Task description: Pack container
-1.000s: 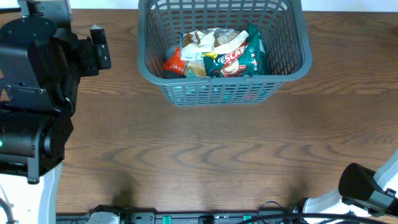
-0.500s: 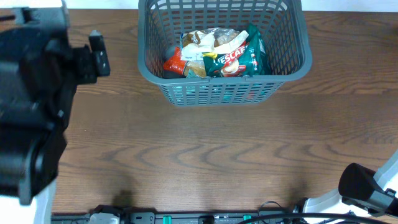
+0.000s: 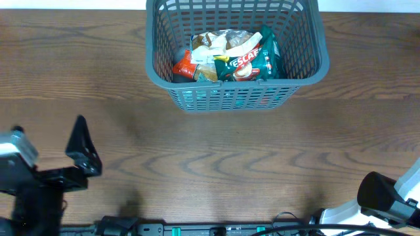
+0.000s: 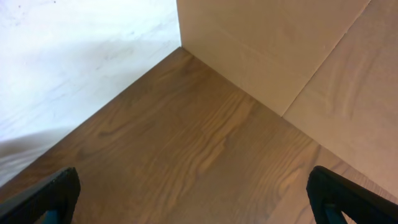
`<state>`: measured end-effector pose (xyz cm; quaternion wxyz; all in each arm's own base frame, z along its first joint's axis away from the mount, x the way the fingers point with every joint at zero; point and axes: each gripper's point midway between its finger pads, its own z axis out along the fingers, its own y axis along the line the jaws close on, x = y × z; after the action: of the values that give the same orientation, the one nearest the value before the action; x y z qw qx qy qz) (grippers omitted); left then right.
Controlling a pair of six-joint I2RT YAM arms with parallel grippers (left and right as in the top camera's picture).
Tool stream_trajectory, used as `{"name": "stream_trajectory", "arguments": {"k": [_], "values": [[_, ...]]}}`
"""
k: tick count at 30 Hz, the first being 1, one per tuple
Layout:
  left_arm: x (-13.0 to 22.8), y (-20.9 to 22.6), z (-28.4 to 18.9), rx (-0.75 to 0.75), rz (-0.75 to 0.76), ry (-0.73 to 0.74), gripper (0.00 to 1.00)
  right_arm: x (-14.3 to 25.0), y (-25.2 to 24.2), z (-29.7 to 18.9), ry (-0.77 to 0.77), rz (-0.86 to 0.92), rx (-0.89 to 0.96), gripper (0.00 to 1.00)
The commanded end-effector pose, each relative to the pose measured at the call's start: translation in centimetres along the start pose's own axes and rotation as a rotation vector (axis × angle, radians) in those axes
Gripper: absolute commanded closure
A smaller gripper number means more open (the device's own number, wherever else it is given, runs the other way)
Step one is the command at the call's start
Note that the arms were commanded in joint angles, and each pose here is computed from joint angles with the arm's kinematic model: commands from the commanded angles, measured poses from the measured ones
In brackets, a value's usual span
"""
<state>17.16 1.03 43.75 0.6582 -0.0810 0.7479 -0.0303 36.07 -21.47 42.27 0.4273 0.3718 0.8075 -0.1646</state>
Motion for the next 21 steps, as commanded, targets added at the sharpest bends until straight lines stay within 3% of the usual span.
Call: {"name": "stream_trajectory", "arguments": {"k": [1, 10, 21], "values": [[4.6, 0.5, 0.8, 0.002, -0.075, 0.035, 0.01, -0.2, -0.5, -0.5, -0.011, 0.018, 0.009, 0.01], [14.2, 2.0, 4.4, -0.010, -0.211, 0.003, 0.02, -0.2, -0.5, -0.5, -0.010, 0.019, 0.009, 0.01], [20.5, 2.4, 7.9, 0.000, -0.213, 0.040, 0.02, -0.2, -0.5, -0.5, -0.010, 0.019, 0.009, 0.01]]}}
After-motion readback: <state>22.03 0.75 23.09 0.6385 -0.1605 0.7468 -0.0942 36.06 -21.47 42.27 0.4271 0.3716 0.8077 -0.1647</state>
